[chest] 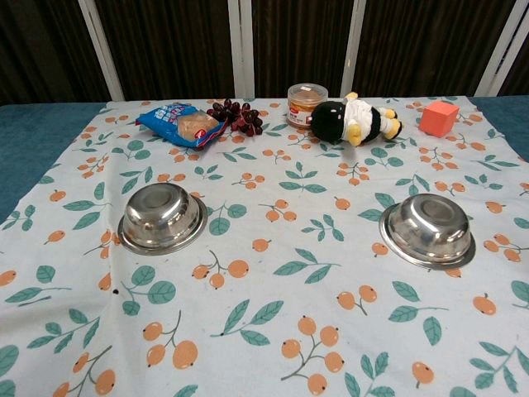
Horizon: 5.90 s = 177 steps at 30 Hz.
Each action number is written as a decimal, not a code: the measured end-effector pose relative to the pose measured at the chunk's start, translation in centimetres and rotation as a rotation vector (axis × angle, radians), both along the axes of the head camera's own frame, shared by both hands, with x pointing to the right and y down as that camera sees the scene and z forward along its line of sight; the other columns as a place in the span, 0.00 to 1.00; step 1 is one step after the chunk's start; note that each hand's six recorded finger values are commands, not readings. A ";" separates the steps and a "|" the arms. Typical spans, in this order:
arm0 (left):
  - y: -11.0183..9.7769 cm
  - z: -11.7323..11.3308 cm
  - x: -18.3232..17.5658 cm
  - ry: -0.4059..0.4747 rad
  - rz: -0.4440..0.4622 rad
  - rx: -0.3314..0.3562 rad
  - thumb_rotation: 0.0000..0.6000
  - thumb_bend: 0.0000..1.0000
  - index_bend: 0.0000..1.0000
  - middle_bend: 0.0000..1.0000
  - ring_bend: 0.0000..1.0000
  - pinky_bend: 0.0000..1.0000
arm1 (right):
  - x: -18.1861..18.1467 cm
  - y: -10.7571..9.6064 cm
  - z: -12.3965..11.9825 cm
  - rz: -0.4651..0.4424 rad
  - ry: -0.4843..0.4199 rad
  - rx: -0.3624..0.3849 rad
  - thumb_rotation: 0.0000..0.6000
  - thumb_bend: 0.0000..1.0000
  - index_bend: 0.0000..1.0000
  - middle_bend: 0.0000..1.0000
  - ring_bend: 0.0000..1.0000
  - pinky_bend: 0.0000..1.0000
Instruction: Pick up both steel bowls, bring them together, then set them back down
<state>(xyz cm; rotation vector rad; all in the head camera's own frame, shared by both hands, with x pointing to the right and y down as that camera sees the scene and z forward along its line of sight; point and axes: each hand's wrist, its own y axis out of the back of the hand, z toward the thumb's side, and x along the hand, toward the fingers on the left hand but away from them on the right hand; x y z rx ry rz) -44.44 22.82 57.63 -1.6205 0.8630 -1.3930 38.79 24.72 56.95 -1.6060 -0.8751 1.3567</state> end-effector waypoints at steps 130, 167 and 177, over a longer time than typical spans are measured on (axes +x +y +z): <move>-9.4 12.4 24.7 -0.097 0.387 -0.262 1.00 0.52 0.55 0.69 0.59 0.79 | 2.7 -1.2 -0.5 0.099 -0.023 -0.027 1.00 0.23 0.00 0.00 0.00 0.00; -12.7 2.3 14.4 0.568 0.281 0.158 1.00 0.62 0.64 0.75 0.63 0.84 | -13.4 -8.4 8.1 -0.306 -0.161 -0.313 1.00 0.23 0.00 0.00 0.00 0.04; -12.3 1.2 14.8 0.648 0.307 0.198 1.00 0.61 0.65 0.76 0.64 0.85 | -15.2 -9.3 11.2 -0.317 -0.117 -0.357 1.00 0.23 0.00 0.00 0.00 0.04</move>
